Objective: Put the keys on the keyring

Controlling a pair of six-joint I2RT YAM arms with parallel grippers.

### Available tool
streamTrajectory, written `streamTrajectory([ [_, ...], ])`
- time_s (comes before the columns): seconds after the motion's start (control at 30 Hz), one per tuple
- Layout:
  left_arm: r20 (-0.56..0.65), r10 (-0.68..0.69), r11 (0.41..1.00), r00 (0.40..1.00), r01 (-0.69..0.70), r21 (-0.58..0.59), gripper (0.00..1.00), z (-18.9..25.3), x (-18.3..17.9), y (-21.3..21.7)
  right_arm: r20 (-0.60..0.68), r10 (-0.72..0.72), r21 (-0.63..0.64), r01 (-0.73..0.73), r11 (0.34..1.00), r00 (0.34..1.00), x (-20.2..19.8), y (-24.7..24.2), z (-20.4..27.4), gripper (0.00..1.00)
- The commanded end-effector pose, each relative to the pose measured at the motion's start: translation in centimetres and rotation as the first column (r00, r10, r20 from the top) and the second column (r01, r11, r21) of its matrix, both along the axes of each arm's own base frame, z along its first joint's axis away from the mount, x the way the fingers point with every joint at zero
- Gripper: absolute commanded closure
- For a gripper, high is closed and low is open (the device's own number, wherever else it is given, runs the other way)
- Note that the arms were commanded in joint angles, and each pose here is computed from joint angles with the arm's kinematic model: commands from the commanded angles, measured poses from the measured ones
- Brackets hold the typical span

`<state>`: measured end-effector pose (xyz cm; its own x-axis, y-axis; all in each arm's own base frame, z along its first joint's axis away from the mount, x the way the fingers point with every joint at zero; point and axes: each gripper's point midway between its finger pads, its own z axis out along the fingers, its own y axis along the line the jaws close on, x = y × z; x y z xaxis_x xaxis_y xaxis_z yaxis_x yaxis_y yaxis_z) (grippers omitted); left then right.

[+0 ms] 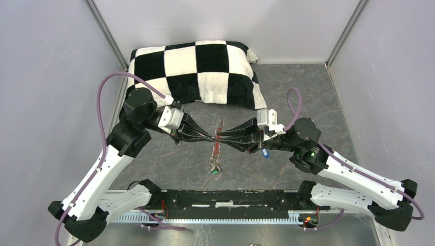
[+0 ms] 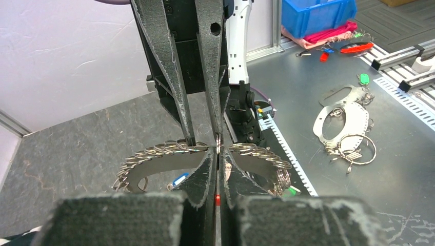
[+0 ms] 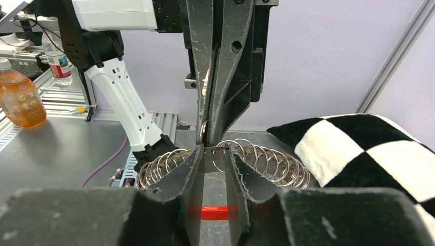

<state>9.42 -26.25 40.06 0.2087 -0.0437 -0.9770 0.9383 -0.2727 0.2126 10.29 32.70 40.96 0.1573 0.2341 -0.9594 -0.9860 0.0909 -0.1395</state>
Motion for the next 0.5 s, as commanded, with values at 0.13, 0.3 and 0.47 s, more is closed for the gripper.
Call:
streamTrajectory([
  [0.13, 0.053, 0.074, 0.997, 0.996, -0.072, -0.033, 0.98, 0.7, 1.1, -0.2, 0.006, 0.033, 0.024, -0.033, 0.999, 0.999, -0.2, 0.8, 0.8, 0.75],
  [0.3, 0.059, 0.100, 0.995, 0.993, -0.098, -0.032, 0.98, 0.3, 1.5, -0.2, -0.009, 0.027, 0.022, -0.026, 0.999, 1.000, 0.2, 1.2, 0.7, 0.80],
  [0.47, 0.126, 0.130, 0.991, 0.983, -0.125, -0.050, 0.98, 0.0, 2.0, -0.1, -0.013, 0.039, 0.018, -0.039, 0.999, 0.999, 0.0, 1.4, 0.5, 0.82],
])
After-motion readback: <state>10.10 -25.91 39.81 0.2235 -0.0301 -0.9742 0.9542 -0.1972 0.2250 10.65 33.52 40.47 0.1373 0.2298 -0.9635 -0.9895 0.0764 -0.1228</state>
